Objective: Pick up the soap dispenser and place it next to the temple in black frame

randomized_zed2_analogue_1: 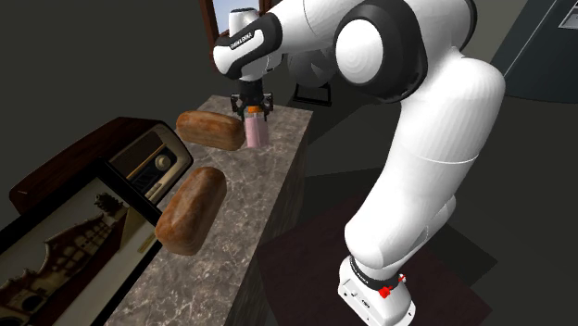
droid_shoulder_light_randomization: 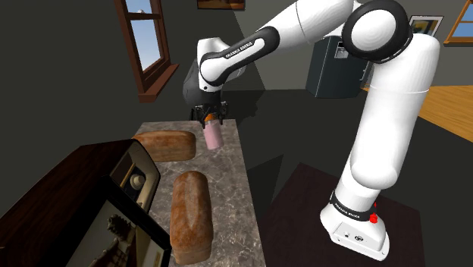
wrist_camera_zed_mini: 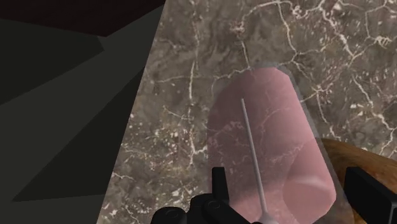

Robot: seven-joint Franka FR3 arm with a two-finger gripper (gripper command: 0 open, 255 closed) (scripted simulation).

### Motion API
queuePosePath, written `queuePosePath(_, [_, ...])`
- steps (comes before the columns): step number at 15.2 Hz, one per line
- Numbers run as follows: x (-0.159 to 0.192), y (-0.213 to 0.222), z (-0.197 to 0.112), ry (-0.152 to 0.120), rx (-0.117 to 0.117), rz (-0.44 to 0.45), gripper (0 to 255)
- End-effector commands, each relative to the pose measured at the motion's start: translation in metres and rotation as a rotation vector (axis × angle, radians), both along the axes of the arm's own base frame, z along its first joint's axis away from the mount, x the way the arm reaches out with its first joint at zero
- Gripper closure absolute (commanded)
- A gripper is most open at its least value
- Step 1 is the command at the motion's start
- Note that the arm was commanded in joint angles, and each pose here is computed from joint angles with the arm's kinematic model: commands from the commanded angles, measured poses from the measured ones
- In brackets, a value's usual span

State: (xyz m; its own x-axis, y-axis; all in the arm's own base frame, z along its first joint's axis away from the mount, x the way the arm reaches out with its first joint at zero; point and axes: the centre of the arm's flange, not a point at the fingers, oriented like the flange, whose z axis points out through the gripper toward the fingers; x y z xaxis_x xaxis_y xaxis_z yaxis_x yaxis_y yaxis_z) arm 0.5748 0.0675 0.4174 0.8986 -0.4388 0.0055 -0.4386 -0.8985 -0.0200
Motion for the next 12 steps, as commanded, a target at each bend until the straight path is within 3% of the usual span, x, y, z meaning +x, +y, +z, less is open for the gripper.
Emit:
queuePosePath(1, [-0.001, 0.000, 0.012, 0.000, 0.000, 0.000, 255])
queuePosePath(12, [-0.001, 0.000, 0.070, 0.000, 0.000, 0.000, 255])
